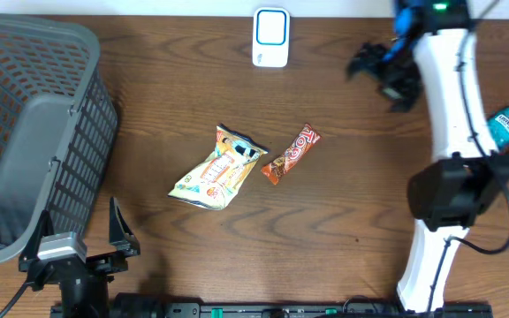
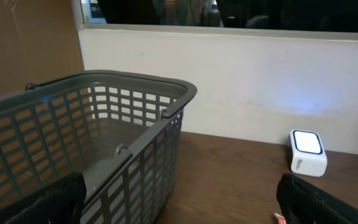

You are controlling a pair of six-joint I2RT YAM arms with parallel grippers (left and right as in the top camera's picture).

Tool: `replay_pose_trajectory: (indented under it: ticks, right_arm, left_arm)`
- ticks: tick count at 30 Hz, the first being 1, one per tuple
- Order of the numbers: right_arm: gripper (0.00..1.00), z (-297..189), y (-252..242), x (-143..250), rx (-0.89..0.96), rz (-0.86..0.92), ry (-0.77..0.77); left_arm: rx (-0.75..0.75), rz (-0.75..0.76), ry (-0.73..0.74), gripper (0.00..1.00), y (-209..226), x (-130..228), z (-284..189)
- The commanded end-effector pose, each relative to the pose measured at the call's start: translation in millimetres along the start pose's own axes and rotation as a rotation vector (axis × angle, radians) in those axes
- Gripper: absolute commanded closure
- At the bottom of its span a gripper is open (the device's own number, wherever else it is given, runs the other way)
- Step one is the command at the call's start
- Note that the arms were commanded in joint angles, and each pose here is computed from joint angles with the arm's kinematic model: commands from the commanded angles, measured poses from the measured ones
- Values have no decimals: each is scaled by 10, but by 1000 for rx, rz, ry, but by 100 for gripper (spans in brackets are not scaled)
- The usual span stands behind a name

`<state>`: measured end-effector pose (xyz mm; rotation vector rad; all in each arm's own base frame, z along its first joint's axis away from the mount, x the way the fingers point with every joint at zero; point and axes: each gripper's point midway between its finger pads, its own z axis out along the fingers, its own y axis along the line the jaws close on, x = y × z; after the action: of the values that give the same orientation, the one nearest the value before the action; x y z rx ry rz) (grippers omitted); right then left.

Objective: Scan the item barcode
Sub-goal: 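Reach the right gripper to the chocolate bar and grasp it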

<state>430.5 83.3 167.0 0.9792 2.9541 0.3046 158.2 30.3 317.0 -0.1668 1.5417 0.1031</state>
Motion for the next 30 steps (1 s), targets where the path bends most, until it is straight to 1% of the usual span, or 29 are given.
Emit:
replay_pose_trajectory:
  ticks: [1, 5, 9, 15, 16, 18, 19, 20, 21, 24, 25, 26, 27, 28, 30]
  right_arm:
    - [1, 305, 392, 541, 6, -10, 108]
    - [1, 649, 631, 946, 94, -152, 89]
    - [2, 1134, 711, 1328, 205, -181, 121]
    - [17, 1730, 535, 1412, 349, -136, 158]
    - [18, 1772, 506, 1406, 362, -132, 165]
    - [24, 1860, 428, 1417, 397, -125, 183]
    - [30, 1896, 370, 1435, 424, -122, 196]
    - [33, 1892, 340, 1456, 439, -122, 203]
    - [38, 1920, 299, 1482, 458, -122, 212]
    - [58, 1947, 245, 1548, 484, -141, 228]
    - [67, 1957, 232, 1572, 489, -159, 234]
    - [71, 1958, 234, 1577, 489, -166, 236]
    - [81, 1959, 238, 1587, 486, -185, 240]
    - [98, 1956, 249, 1601, 476, -217, 256]
    - [99, 1942, 294, 1640, 435, -271, 307]
  left_arm:
    - [-2, -2, -4, 2, 6, 5, -4]
    - [-2, -2, -4, 2, 6, 5, -4]
    - [-2, -2, -4, 2, 6, 5, -4]
    - [-2, -3, -4, 2, 6, 5, -4]
    - [-2, -2, -4, 2, 6, 5, -4]
    - [-2, -2, -4, 2, 6, 5, -4]
    - [-2, -2, -4, 2, 6, 5, -4]
    - [-2, -2, -4, 2, 6, 5, -4]
    - [-2, -2, -4, 2, 6, 5, -4]
    - [-2, -3, -4, 2, 5, 5, -4]
    - [-2, -2, -4, 2, 6, 5, -4]
    - [-2, -2, -4, 2, 6, 5, -4]
    - [-2, -2, -4, 2, 6, 5, -4]
    - [-2, -2, -4, 2, 6, 5, -4]
    - [-2, -2, -4, 2, 6, 5, -4]
